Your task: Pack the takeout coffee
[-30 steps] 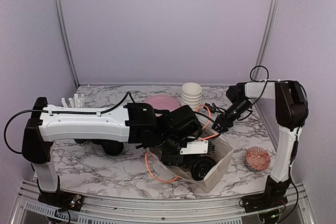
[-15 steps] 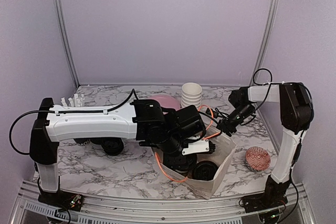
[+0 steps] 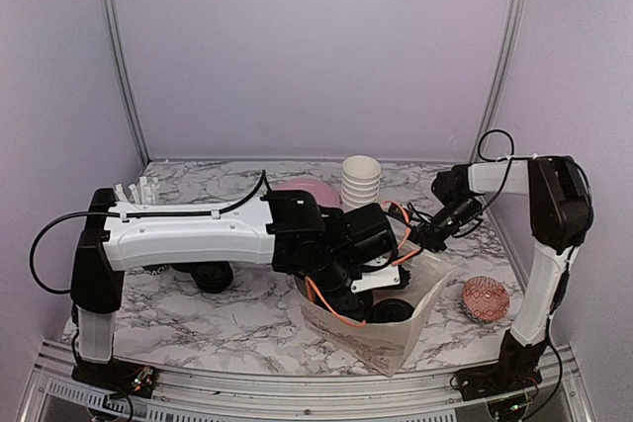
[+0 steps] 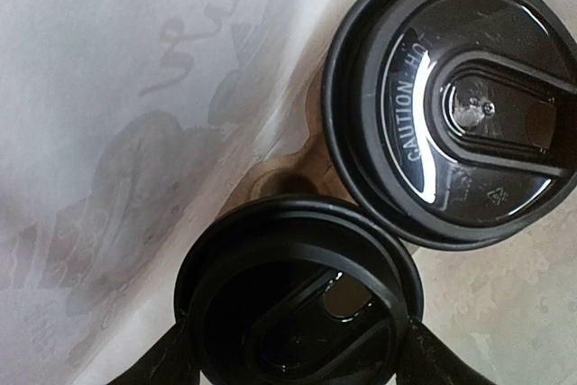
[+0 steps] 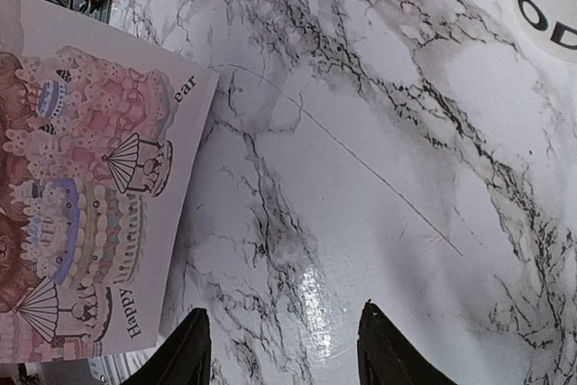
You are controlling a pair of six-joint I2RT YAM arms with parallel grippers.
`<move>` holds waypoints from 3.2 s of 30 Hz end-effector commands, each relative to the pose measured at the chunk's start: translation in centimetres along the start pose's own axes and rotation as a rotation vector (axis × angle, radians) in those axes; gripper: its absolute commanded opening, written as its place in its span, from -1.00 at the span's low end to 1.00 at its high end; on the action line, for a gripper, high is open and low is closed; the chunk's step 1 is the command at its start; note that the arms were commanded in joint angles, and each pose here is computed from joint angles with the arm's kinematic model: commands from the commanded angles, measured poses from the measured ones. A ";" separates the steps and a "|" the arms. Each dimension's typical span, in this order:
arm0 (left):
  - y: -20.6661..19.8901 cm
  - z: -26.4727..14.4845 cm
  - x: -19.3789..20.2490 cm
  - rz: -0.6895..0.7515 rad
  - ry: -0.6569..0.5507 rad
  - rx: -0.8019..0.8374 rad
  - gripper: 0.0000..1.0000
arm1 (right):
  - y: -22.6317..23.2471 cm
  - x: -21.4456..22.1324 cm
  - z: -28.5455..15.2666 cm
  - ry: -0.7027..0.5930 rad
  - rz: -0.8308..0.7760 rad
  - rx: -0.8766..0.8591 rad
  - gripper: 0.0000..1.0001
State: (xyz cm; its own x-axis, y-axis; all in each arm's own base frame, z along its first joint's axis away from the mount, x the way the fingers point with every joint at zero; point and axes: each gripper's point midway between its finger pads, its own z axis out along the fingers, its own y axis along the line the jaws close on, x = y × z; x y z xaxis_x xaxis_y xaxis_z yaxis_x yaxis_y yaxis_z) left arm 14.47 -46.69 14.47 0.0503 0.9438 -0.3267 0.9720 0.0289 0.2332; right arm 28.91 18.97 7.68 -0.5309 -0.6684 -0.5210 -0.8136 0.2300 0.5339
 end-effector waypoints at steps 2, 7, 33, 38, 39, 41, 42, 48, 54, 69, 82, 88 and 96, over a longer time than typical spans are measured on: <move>-1.4 5.0 3.4 -0.013 0.196 0.051 0.06 | 0.8 -0.8 -0.8 -0.035 -0.029 -0.001 0.06; -1.4 4.8 3.4 -0.019 0.192 0.056 0.15 | 1.4 -1.1 -1.3 -0.044 -0.036 0.001 0.06; 0.7 -4.9 -0.3 -0.103 -0.029 0.023 0.98 | 2.9 -2.4 -3.1 -0.078 -0.040 0.049 0.07; 1.3 -6.6 -1.4 -0.104 -0.083 0.015 0.97 | 3.0 -2.3 -3.0 -0.079 -0.034 0.045 0.07; 1.4 -6.8 -1.6 -0.108 -0.093 0.018 0.96 | 3.0 -2.3 -3.0 -0.080 -0.036 0.046 0.07; 1.5 -7.3 -1.9 -0.109 -0.107 0.020 0.95 | 3.0 -2.4 -3.0 -0.080 -0.037 0.048 0.07; 1.6 -7.6 -2.0 -0.105 -0.117 0.018 0.95 | 3.0 -2.4 -3.0 -0.081 -0.039 0.048 0.07; 3.4 -11.2 -3.5 -0.123 -0.216 -0.024 0.93 | 2.8 -2.3 -2.9 -0.078 -0.036 0.048 0.07; 4.9 -17.0 -5.1 -0.140 -0.370 -0.052 0.88 | 2.6 -2.6 -3.0 -0.083 -0.035 0.054 0.07; 12.6 -31.6 0.1 -0.475 -0.605 -0.461 0.31 | 2.5 -3.6 -3.7 -0.112 -0.042 0.077 0.05; 18.6 -27.7 25.4 -1.172 -0.231 -0.910 -0.24 | 0.9 -2.8 -3.3 -0.097 -0.074 0.173 0.01; 20.0 -26.1 34.3 -1.373 -0.086 -0.961 -0.41 | 1.1 -2.7 -3.2 -0.110 -0.071 0.166 0.01; 22.9 -23.0 39.2 -1.572 -0.136 -0.848 -0.55 | 0.9 -2.3 -2.8 -0.105 -0.056 0.155 -0.02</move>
State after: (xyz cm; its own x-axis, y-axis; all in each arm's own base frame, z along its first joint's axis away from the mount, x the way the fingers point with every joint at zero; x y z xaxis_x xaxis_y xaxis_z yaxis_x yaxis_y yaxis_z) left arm 31.54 -1.09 28.84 -0.6598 -0.1058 -0.7439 -0.2731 0.9561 0.1062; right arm 29.77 18.93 10.97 -0.5001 -0.6165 -0.6082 -0.8629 0.2959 0.4097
